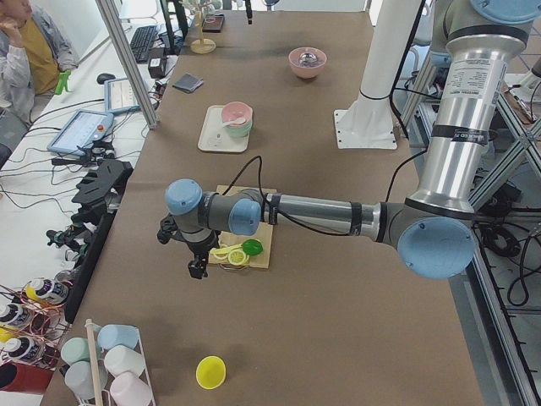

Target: Stack pink bowl on green and place spoon

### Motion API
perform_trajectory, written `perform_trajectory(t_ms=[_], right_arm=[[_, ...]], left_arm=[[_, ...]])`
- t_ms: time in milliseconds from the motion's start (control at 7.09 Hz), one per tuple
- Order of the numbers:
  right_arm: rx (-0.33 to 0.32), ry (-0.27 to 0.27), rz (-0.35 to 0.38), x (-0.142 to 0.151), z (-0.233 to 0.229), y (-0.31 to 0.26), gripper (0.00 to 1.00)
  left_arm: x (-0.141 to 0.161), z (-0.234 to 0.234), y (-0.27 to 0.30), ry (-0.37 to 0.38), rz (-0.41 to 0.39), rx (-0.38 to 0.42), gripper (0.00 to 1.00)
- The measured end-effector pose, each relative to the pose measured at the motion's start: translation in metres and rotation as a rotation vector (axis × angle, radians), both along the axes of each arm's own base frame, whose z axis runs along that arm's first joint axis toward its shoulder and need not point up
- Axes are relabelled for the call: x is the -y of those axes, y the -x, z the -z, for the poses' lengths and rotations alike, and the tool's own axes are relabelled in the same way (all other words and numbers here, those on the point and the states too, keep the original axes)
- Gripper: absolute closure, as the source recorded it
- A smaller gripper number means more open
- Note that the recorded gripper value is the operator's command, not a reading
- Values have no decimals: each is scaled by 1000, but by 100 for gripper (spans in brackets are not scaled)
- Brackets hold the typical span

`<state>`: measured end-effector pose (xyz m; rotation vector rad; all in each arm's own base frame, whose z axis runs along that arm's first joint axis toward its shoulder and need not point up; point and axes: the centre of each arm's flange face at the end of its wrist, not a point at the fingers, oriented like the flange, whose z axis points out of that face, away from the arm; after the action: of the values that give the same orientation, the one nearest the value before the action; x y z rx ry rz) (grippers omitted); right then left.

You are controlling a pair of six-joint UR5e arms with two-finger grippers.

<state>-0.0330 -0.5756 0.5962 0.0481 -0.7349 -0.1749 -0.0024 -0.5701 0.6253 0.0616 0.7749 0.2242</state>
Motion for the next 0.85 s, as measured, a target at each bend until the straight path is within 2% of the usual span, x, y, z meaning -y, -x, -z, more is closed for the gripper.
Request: perform_trajectory(t_ms=[423, 846], right_arm=[[6, 4, 5, 0, 0, -7, 0], [18, -5, 10, 2, 4, -4, 0]], left_arm=[[-12, -18, 16, 27, 3, 1, 2], [-21, 8, 23, -3, 32, -43, 2]])
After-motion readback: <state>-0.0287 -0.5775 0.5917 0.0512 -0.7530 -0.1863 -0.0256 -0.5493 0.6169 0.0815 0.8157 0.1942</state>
